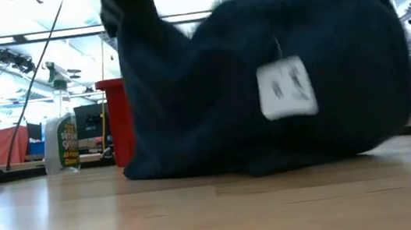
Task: Fold laundry
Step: Fold the dark blue shorts
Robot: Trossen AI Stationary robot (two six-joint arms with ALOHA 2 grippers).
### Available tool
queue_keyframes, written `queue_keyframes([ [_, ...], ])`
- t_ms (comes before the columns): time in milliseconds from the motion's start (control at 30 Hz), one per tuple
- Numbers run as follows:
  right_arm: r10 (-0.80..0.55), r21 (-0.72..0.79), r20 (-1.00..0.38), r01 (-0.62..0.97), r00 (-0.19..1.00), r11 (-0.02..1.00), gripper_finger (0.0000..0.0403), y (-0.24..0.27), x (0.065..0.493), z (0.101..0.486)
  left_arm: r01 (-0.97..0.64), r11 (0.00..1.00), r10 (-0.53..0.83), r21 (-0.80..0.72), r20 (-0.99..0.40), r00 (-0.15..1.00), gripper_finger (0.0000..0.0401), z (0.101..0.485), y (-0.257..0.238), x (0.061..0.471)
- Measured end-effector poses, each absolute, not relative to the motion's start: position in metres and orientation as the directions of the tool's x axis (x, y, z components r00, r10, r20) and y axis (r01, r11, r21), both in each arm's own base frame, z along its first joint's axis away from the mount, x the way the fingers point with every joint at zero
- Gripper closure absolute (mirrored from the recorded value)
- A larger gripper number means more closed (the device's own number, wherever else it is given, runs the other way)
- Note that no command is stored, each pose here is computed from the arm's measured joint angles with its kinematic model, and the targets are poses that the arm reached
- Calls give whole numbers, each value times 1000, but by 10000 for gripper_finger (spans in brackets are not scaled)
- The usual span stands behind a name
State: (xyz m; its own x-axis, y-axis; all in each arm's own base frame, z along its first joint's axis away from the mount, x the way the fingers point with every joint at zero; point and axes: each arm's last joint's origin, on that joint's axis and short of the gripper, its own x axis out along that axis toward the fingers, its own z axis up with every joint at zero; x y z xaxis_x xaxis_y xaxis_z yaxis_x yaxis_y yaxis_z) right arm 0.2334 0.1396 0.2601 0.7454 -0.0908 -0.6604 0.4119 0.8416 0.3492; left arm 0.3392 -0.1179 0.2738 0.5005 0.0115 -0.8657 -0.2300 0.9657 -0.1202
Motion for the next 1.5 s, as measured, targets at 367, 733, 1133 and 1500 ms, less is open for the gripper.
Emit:
queue_keyframes([
  [367, -411, -32, -579, 485, 704, 874, 390, 76, 247, 332, -241, 970, 148, -19, -743, 652, 387, 343, -53, 307],
  [733, -444, -63, -548, 494, 709, 867, 390, 42, 255, 374, -328, 941, 200, -83, -645, 738, 387, 392, -19, 272],
  [1133, 46, 297, -861, 427, 507, 854, 376, 123, 266, 208, -340, 887, -38, -313, -782, 622, 374, 229, -116, 302],
  [1500, 192, 374, -906, 503, 377, 779, 254, 159, 260, 172, -308, 845, -186, -436, -781, 596, 286, 206, -141, 299],
])
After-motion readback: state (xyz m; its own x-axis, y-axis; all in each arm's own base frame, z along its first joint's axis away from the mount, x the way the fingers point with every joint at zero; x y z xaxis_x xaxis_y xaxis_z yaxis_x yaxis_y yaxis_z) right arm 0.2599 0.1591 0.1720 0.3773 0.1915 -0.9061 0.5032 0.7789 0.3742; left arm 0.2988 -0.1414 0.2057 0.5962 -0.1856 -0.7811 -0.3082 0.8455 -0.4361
